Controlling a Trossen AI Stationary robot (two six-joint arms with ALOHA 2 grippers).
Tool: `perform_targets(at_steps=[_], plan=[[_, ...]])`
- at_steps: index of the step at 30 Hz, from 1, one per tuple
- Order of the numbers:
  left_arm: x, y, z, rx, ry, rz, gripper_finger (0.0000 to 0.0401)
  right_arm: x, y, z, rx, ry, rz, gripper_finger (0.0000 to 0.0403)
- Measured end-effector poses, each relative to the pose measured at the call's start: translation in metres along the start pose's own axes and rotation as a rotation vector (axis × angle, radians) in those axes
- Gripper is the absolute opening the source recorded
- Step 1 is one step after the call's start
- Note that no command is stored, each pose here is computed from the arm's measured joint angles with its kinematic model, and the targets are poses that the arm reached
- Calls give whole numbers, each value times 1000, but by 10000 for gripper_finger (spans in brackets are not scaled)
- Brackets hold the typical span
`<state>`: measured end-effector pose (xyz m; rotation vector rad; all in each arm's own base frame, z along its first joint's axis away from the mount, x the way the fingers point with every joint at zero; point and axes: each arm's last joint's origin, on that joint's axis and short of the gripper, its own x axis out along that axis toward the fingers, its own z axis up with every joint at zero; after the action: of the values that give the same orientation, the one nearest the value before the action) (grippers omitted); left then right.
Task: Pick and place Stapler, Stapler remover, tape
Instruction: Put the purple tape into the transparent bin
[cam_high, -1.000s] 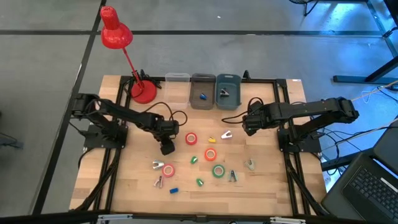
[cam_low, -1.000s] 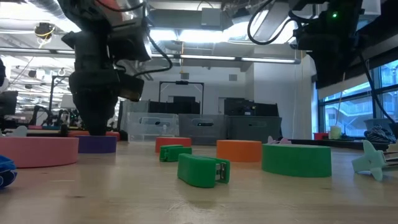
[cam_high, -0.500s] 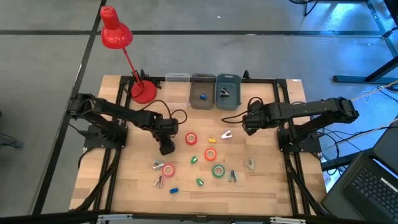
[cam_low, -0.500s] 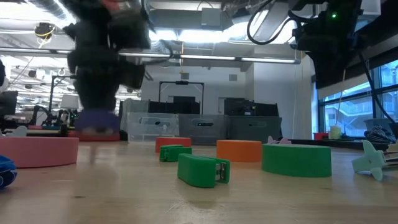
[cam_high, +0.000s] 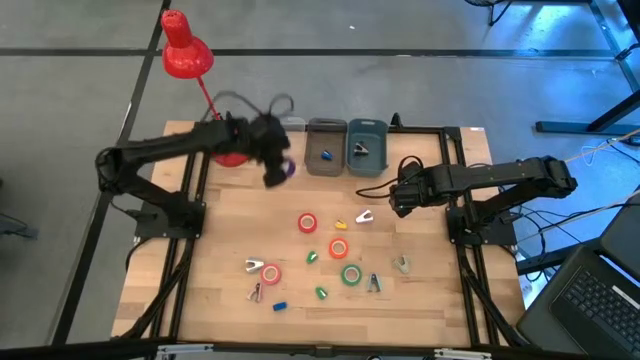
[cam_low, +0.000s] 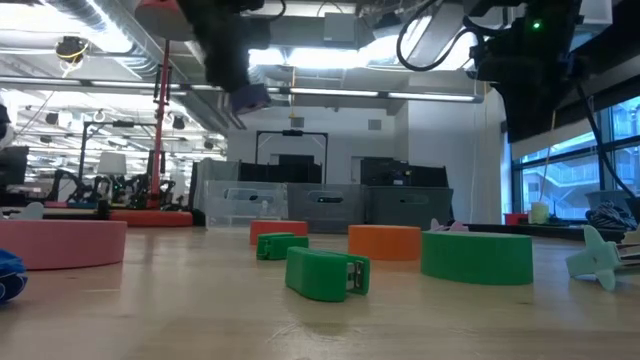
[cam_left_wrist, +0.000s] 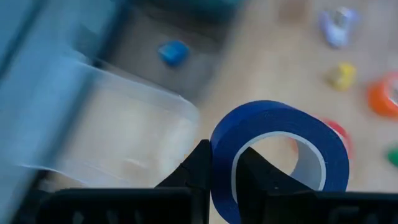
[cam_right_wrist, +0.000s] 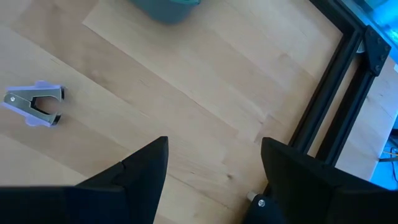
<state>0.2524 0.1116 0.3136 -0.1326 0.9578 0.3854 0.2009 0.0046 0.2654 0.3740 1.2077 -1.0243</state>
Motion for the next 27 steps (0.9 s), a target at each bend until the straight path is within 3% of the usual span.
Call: perform_targets(at_steps=[6, 11, 20, 27], plan=[[1, 64, 29, -37, -36, 126, 32, 0, 0, 0, -1, 9, 5, 259], [31, 100, 39, -40, 26, 135, 32, 0, 0, 0, -1, 10, 4, 259], [111, 133, 28, -49, 227, 147, 32, 0, 0, 0, -2, 11, 2, 259], [149, 144, 15, -51, 307, 157, 32, 0, 0, 0, -9, 4, -2, 258]])
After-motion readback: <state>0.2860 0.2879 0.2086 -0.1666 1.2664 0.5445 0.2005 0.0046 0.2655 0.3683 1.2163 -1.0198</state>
